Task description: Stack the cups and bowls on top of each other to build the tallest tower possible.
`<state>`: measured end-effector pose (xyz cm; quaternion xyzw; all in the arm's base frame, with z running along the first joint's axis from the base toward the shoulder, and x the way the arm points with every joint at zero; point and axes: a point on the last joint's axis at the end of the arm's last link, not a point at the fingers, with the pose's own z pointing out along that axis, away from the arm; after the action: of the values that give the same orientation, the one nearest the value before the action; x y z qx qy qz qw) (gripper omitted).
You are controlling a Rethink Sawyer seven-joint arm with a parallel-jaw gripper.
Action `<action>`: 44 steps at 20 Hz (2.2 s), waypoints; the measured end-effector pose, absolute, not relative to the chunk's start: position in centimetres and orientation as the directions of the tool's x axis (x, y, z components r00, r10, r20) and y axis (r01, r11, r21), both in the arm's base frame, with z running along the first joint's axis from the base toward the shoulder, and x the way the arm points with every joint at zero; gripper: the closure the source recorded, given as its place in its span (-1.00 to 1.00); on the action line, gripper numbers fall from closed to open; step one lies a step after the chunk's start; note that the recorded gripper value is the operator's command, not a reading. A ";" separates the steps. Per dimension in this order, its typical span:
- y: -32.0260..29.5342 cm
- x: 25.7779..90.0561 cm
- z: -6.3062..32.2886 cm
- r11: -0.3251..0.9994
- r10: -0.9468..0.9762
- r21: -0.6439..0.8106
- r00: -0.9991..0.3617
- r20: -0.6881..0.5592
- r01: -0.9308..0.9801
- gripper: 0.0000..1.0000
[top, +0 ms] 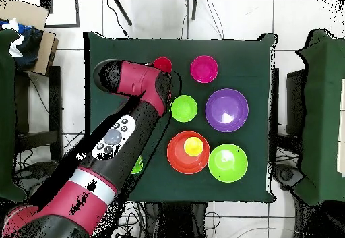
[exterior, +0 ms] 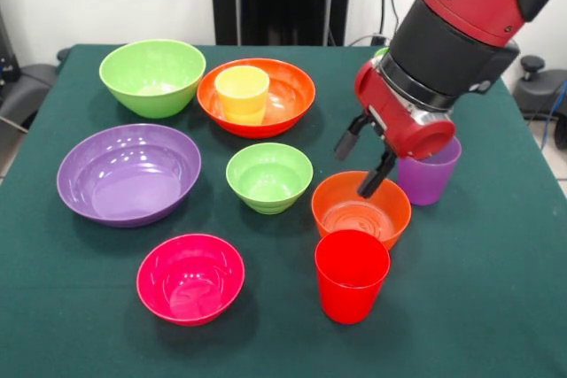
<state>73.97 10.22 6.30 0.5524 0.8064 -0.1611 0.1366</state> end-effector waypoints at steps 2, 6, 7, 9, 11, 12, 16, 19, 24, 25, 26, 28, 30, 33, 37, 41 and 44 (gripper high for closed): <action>10.6 74.4 6.4 0.331 0.849 -0.098 -0.342 -0.402 0.939 -1.00; 11.2 75.2 6.7 0.325 0.852 -0.077 -0.327 -0.409 0.942 -1.00; 11.2 75.3 6.7 0.325 0.852 -0.075 -0.326 -0.409 0.943 -1.00; 11.4 75.5 6.6 0.326 0.852 -0.071 -0.325 -0.410 0.943 -1.00; 11.6 75.6 6.4 0.329 0.851 -0.071 -0.328 -0.410 0.942 -1.00; 11.6 75.6 6.3 0.329 0.851 -0.073 -0.329 -0.410 0.941 -1.00; 11.5 75.4 5.9 0.329 0.850 -0.078 -0.331 -0.409 0.941 -1.00; 11.5 75.4 5.8 0.329 0.850 -0.080 -0.332 -0.409 0.941 -1.00; 11.5 75.3 5.7 0.329 0.850 -0.082 -0.332 -0.409 0.941 -1.00; 11.5 75.3 5.7 0.328 0.850 -0.082 -0.332 -0.409 0.941 -1.00; 11.5 75.3 5.7 0.328 0.850 -0.082 -0.332 -0.409 0.941 -1.00; 11.3 75.1 5.7 0.324 0.851 -0.085 -0.329 -0.408 0.942 -1.00; 11.3 74.9 5.9 0.320 0.853 -0.085 -0.326 -0.408 0.944 -1.00; 11.0 74.3 6.8 0.304 0.859 -0.083 -0.311 -0.406 0.949 -1.00; 10.4 73.5 8.9 0.276 0.871 -0.071 -0.281 -0.403 0.959 -1.00; 9.8 72.9 10.7 0.254 0.881 -0.057 -0.255 -0.399 0.966 -1.00; 9.4 72.6 11.8 0.240 0.886 -0.048 -0.239 -0.397 0.970 -1.00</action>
<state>72.63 9.38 11.81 0.5996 0.7739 -0.1436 0.1450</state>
